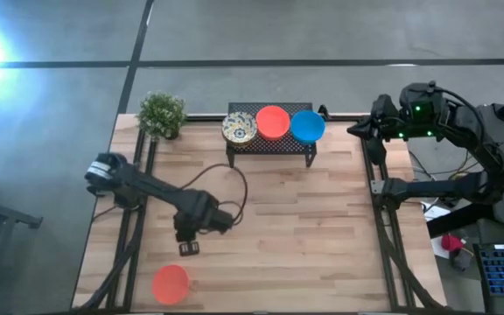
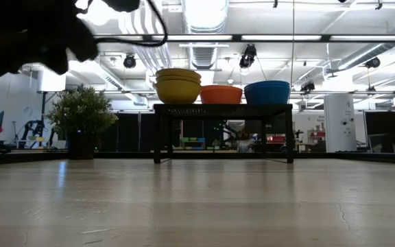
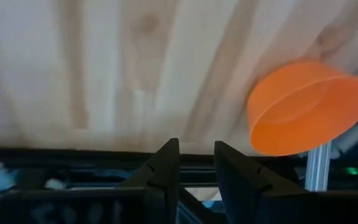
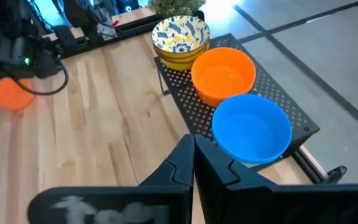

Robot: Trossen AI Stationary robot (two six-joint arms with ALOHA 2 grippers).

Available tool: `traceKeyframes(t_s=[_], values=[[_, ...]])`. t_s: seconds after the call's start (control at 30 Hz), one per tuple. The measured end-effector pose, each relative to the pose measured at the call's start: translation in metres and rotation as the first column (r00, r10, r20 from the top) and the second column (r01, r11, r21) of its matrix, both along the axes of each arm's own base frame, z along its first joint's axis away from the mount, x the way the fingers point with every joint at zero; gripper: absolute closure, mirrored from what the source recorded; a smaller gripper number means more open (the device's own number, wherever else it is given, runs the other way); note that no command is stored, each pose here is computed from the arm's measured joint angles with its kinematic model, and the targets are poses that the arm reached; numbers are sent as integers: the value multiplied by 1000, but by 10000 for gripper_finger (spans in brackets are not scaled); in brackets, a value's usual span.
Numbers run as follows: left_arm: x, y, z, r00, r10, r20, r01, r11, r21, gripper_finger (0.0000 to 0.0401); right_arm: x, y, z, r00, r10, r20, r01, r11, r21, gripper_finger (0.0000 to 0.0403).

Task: Pick & Place Mini bowls
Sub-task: Stack the orange bowl on the orange bowl on the shelf

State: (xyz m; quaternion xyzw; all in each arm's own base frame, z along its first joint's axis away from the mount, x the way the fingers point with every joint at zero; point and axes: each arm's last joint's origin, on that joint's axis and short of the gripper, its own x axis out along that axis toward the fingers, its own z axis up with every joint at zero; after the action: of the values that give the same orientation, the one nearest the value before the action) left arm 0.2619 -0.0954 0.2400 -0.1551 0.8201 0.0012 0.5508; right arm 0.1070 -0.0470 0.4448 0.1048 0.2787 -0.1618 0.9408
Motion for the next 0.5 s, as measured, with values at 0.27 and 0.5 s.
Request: traceKeyframes(t_s=[0.27, 0.5], values=[[-12, -29, -31, 998, -49, 24, 51, 996, -75, 307, 1, 0, 0, 1000, -12, 3, 12, 1000, 17, 394], [-13, -51, -34, 983, -128, 129, 146, 979, -141, 307, 1, -1, 0, 1000, -30, 9, 29, 999, 43, 394]])
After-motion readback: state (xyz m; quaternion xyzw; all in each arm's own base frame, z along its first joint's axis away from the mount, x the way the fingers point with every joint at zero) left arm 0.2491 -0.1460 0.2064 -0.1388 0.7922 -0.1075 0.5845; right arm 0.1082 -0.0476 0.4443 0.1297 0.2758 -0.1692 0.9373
